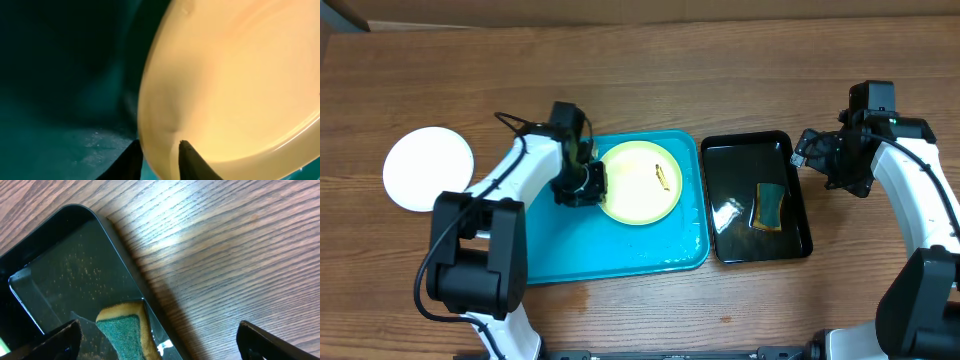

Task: Clean dirty plates on tray and stack at the side
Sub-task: 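Grasp the green-yellow sponge in the black tray with the right gripper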

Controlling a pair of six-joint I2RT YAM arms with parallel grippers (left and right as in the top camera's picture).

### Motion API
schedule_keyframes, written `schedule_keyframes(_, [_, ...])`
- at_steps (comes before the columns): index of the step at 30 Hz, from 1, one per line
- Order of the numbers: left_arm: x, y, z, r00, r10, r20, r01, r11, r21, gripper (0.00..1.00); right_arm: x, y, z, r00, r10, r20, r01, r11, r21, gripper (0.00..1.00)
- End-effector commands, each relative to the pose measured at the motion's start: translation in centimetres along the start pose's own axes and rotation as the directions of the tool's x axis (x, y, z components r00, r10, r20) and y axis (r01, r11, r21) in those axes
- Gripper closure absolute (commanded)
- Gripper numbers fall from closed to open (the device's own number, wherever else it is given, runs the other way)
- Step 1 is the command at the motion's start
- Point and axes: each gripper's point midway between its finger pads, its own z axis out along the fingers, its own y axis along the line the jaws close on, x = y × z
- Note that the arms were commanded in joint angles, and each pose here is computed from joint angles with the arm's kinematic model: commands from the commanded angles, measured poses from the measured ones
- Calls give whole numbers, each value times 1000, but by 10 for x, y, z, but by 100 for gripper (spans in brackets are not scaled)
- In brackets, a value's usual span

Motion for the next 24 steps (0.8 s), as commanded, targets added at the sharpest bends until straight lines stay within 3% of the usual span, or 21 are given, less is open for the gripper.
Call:
schedule_keyframes(1, [-1,7,-1,999,-38,8,38,998,-45,64,-9,5,-9,999,-2,33,3,1000,-18,0])
schedule_keyframes(4, [2,8,-1,999,-43,-7,42,998,-51,60,-9,5,-9,999,-2,33,3,1000,-18,0])
schedule_keyframes(10, [1,8,-1,999,-41,-3,41,998,-50,72,-9,5,-9,999,-3,33,3,1000,-18,0])
schedule_keyframes(19, [-9,8,0,995,-87,58,92,992,-87,71,-19,9,-10,997,-5,74,7,999,-33,0])
schedule_keyframes(24, [-5,5,3,997,-39,69,49,987,-153,71,-5,31,-11,1000,-9,1,9,986,-167,0])
